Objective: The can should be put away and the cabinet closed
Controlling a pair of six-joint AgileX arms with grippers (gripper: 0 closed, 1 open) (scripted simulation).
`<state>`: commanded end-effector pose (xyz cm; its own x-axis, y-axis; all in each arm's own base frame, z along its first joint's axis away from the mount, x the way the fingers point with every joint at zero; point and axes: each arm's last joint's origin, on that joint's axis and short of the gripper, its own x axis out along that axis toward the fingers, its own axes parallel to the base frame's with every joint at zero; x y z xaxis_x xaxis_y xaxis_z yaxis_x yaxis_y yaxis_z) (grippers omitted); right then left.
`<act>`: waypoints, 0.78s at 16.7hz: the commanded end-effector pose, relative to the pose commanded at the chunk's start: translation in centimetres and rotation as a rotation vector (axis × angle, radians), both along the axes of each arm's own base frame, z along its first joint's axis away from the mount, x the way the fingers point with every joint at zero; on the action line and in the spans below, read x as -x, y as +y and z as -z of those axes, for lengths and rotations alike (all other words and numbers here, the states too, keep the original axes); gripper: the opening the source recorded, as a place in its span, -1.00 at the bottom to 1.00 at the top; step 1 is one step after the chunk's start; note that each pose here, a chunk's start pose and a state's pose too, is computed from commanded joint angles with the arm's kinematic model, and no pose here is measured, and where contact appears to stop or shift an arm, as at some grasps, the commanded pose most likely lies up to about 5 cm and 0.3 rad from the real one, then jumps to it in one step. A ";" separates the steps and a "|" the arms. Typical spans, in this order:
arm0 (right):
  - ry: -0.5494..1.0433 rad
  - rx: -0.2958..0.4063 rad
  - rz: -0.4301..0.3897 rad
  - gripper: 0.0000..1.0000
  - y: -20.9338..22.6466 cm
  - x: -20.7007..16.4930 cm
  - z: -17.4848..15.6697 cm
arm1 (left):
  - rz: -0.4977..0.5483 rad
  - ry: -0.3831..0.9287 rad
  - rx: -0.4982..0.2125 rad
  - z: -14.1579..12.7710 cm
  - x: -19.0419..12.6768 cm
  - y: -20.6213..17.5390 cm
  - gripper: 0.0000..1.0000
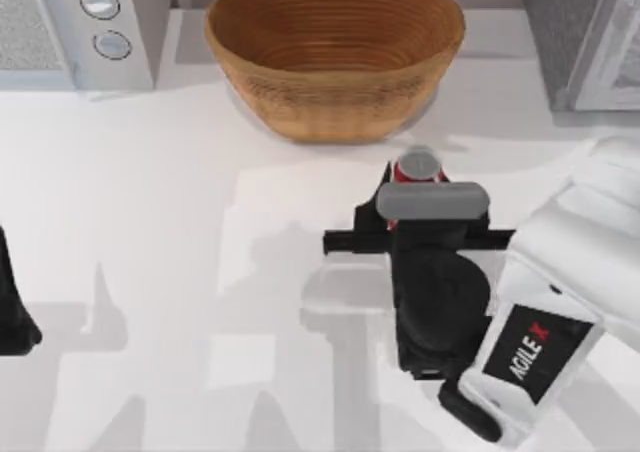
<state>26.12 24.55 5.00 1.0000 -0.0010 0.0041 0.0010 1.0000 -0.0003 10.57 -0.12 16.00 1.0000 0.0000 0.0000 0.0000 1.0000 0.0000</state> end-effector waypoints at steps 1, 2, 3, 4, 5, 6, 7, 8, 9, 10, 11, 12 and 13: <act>0.001 0.002 0.001 -1.00 0.0 -0.1 -0.6 | 0.000 0.000 0.000 0.0 0.0 0.0 1.00; 0.002 0.003 0.001 -1.00 0.1 -0.1 -1.2 | 0.000 0.000 0.000 0.0 0.0 0.0 1.00; 0.002 0.004 0.002 -1.00 0.1 -0.1 -1.8 | 0.000 0.000 0.000 0.0 0.0 0.0 1.00; 0.002 0.003 0.002 -1.00 0.1 -0.2 -2.4 | 0.000 0.000 0.000 0.0 0.0 0.0 1.00; 0.000 0.000 0.001 -1.00 0.2 -0.2 -3.0 | 0.000 0.000 0.000 0.0 0.0 0.0 1.00; -0.003 -0.005 0.001 -1.00 0.2 -0.2 -3.7 | 0.000 0.000 0.000 0.0 0.0 0.0 1.00; -0.006 -0.009 0.002 -1.00 0.2 -0.2 -4.4 | 0.000 0.000 0.000 0.0 0.0 0.0 1.00; -0.008 -0.012 0.004 -1.00 0.2 -0.3 -5.1 | 0.000 0.000 0.000 0.0 0.0 0.0 1.00; -0.009 -0.012 0.006 -1.00 0.1 -0.3 -5.7 | 0.000 0.000 0.000 0.0 0.0 0.0 1.00; -0.008 -0.011 0.008 -1.00 0.0 -0.2 -6.3 | 0.000 0.000 0.000 0.0 0.0 0.0 1.00; -0.007 -0.009 0.010 -1.00 -0.1 -0.2 -6.9 | 0.000 0.000 0.000 0.0 0.0 0.0 1.00; -0.006 -0.008 0.011 -1.00 -0.1 -0.2 -7.4 | 0.000 0.000 0.000 0.0 0.0 0.0 1.00; -0.005 -0.006 0.012 -1.00 -0.2 -0.1 -8.0 | 0.000 0.000 0.000 0.0 0.0 0.0 1.00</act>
